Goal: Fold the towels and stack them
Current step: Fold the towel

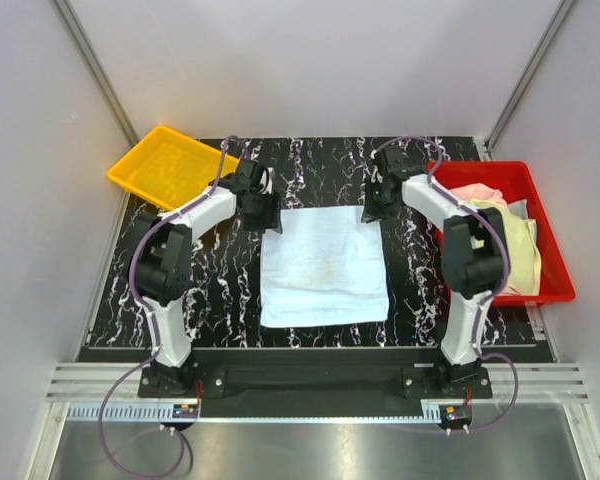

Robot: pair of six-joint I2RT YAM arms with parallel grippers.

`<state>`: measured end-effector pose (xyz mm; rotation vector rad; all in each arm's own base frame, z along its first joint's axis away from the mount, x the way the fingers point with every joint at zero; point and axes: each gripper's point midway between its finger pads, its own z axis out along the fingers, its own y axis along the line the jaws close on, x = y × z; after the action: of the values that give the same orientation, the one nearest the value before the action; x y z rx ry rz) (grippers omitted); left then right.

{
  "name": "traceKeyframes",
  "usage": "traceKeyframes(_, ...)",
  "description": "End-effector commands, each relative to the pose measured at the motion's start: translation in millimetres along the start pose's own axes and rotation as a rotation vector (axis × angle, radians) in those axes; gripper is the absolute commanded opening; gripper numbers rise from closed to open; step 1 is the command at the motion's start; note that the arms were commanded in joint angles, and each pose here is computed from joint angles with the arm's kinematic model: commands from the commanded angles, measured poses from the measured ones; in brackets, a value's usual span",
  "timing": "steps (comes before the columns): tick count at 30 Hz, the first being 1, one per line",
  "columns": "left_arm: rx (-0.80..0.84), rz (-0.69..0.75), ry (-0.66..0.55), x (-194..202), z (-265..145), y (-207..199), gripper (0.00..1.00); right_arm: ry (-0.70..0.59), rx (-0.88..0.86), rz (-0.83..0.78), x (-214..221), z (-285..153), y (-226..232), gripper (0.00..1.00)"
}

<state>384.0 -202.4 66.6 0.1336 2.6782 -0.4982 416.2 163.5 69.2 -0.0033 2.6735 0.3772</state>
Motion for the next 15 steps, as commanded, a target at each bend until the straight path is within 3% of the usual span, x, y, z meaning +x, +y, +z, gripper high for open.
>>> traceKeyframes(1, -0.019, 0.059, -0.064, -42.7, 9.4, 9.1, 0.56, -0.047, -0.007, -0.071, -38.2, 15.5, -7.5, 0.22)
traceKeyframes(9, -0.078, 0.085, -0.045, -83.3, 44.6, 33.7, 0.56, -0.01, 0.081, -0.11, -51.1, 63.6, -42.6, 0.28)
traceKeyframes(15, -0.127, 0.121, -0.012, -81.1, 60.7, 50.0, 0.56, -0.039, 0.003, -0.186, -61.0, 60.7, -33.1, 0.36)
